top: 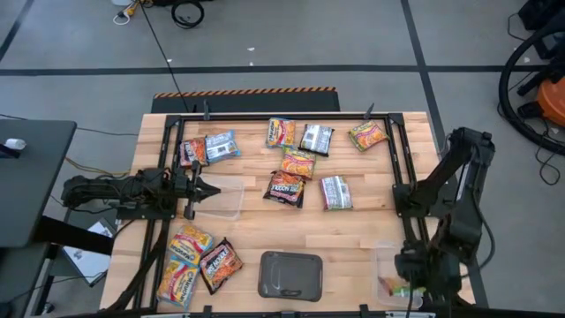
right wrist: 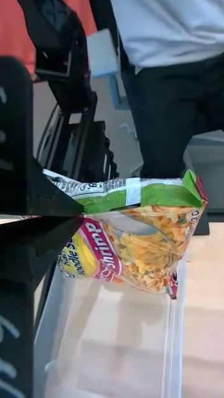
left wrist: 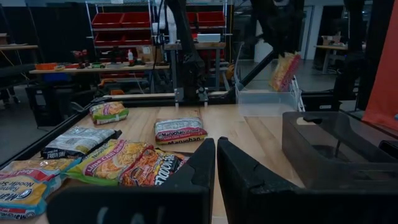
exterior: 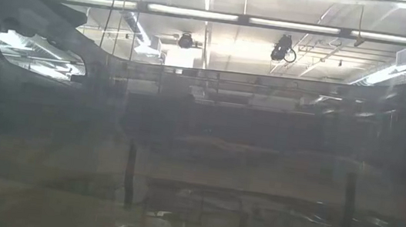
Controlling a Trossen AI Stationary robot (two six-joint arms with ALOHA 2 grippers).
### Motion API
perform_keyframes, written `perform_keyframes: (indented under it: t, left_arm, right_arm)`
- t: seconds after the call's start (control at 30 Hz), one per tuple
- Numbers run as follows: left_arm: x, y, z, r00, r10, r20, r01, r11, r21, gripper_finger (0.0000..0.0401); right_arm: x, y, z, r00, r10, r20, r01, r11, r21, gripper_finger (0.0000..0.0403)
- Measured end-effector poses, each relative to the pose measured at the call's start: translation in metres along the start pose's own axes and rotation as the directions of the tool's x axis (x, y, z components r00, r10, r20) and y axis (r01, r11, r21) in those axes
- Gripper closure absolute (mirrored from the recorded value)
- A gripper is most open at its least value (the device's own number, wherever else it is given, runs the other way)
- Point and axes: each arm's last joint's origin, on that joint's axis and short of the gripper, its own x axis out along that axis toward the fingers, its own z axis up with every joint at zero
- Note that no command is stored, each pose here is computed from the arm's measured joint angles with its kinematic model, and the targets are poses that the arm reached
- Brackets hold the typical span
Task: Sort Maruchan noodles
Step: Put the green noodle pack into the bottom transparent bin
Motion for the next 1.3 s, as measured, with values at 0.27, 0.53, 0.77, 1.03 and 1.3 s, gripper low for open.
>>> perform_keyframes:
  t: [0.27,0.53,0.77,1.03,1.3]
  left_arm:
    - [0.000,0.000,0.000,1.000,0.000,0.000,0.000,1.000,0.000,0.0376]
    - [0.000,0.000,0.000,1.000,0.000,0.000,0.000,1.000,0.000,0.0376]
    - [0.000,0.000,0.000,1.000,0.000,0.000,0.000,1.000,0.000,0.0376]
    - [0.000,0.000,0.000,1.000,0.000,0.000,0.000,1.000,0.000,0.0376]
    - [0.000,0.000,0.000,1.000,0.000,0.000,0.000,1.000,0.000,0.0376]
  right_arm:
    - [0.040,0.012,0.006,0.999,-0.041,-0.017,0.040,0.999,-0.007,0.0396]
    - [0.063,0.017,0.010,0.998,-0.053,-0.022,0.053,0.999,-0.008,0.0395]
    - [0.069,0.014,0.008,0.997,-0.071,-0.025,0.071,0.997,0.005,0.0395]
    - [0.074,0.008,0.006,0.994,-0.096,-0.047,0.096,0.995,0.008,0.0362]
    - [0.073,0.007,0.008,0.994,-0.092,-0.054,0.091,0.996,-0.021,0.0315]
